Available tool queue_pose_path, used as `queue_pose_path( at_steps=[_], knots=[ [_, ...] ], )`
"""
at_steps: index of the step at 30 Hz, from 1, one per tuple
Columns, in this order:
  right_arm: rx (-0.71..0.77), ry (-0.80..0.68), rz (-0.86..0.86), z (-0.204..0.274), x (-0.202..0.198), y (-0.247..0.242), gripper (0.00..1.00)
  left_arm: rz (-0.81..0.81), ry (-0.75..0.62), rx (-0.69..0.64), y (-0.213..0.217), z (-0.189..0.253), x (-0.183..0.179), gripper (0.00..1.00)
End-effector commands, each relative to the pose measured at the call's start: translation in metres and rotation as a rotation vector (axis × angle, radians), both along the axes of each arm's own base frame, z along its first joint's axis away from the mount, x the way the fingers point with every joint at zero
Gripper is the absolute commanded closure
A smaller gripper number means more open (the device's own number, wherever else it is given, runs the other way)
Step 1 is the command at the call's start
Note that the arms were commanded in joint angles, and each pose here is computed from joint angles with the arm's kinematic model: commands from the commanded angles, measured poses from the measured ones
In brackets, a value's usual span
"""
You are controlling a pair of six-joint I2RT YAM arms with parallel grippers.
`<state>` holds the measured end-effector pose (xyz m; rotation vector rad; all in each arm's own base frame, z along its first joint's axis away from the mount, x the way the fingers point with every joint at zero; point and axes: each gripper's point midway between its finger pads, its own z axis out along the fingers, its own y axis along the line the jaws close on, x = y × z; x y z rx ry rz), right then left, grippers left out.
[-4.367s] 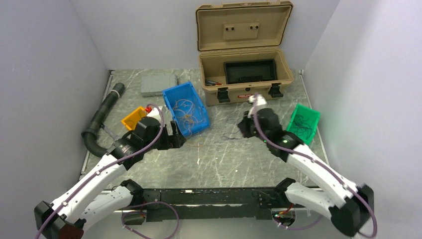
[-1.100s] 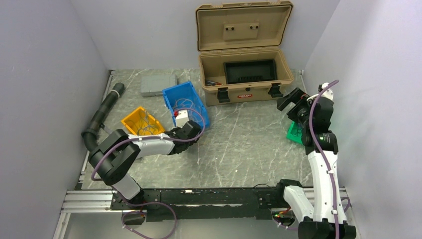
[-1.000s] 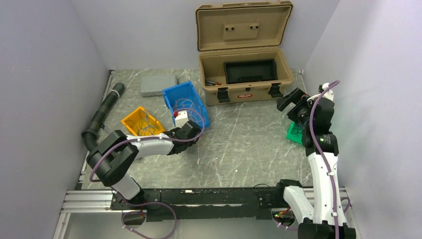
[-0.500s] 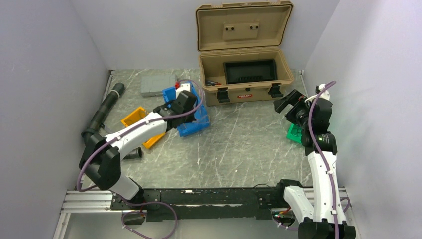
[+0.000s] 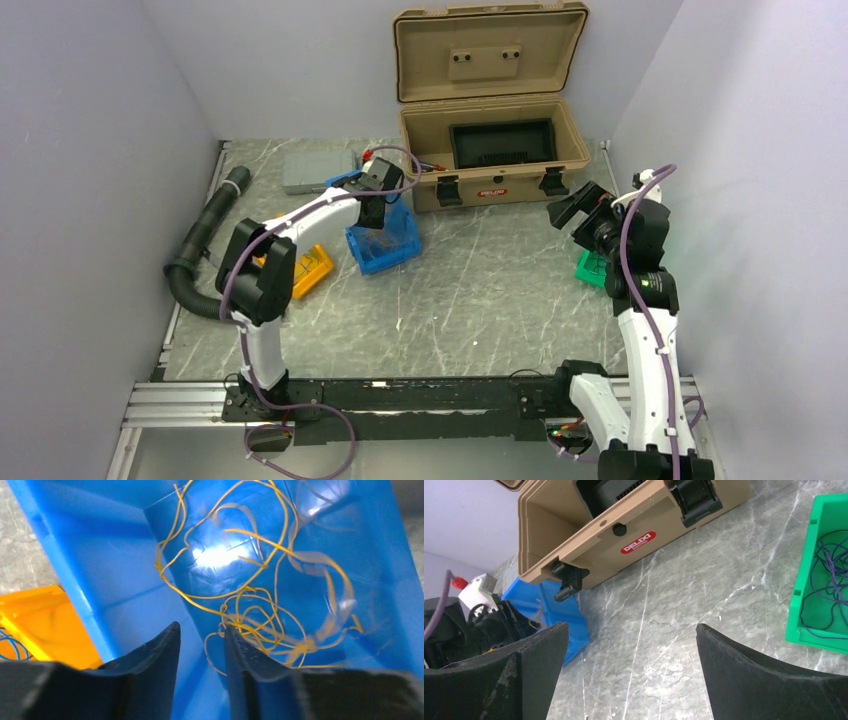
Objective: Untangle the cables
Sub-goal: Reset both arms
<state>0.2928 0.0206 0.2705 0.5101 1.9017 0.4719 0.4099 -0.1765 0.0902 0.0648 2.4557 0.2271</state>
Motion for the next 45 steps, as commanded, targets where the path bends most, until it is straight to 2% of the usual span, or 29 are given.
queue_pose_path(
  at_steps=[1,5,6,7,9,11,16,18,22,26,29,36,38,42,45],
  knots=[
    [0.006,-0.019,0.067,0.003,-0.009,0.012,0.00,-0.041,-0.099,-0.061,0.000,0.050,0.006,0.47],
    [0.014,-0.056,0.160,0.002,-0.016,0.027,0.00,-0.079,-0.186,-0.188,-0.002,0.106,-0.018,0.16],
    [0.017,-0.081,0.174,0.002,-0.018,0.030,0.00,-0.088,-0.208,-0.211,0.000,0.118,-0.025,0.03],
    [0.018,-0.113,0.183,0.003,-0.020,0.032,0.00,-0.097,-0.233,-0.236,0.002,0.130,-0.033,0.01],
    [0.023,-0.193,0.192,0.006,-0.020,0.036,0.00,-0.125,-0.269,-0.287,0.006,0.142,-0.052,0.01],
    [0.040,-0.197,0.200,-0.006,-0.017,0.039,0.00,-0.136,-0.318,-0.333,0.013,0.153,-0.069,0.01],
    [0.046,-0.054,0.193,-0.055,-0.005,0.046,0.00,-0.118,-0.454,-0.400,0.041,0.160,-0.109,0.01],
    [0.028,-0.018,0.180,-0.070,-0.003,0.045,0.00,-0.107,-0.507,-0.401,0.054,0.150,-0.122,0.01],
    [-0.010,-0.084,0.149,-0.082,-0.007,0.038,0.01,-0.020,-0.609,-0.451,0.080,0.128,-0.145,0.01],
    [-0.025,-0.087,0.046,-0.107,-0.005,0.022,0.00,0.015,-0.621,-0.444,0.091,0.081,-0.153,0.00],
    [-0.055,-0.062,0.041,-0.128,-0.004,0.018,0.00,0.018,-0.624,-0.434,0.095,0.062,-0.156,0.01],
    [-0.147,-0.036,0.009,-0.156,-0.005,0.004,0.00,0.070,-0.677,-0.389,0.113,0.043,-0.159,0.01],
    [-0.146,-0.030,-0.059,-0.159,-0.005,-0.006,0.00,0.077,-0.697,-0.377,0.116,0.045,-0.159,0.01],
    [-0.268,-0.116,-0.038,-0.135,0.006,-0.013,0.00,0.128,-0.733,-0.317,0.129,0.048,-0.154,0.01],
    [-0.341,-0.117,-0.161,-0.128,0.018,-0.039,0.00,0.152,-0.755,-0.226,0.138,0.055,-0.145,0.01]
  ],
)
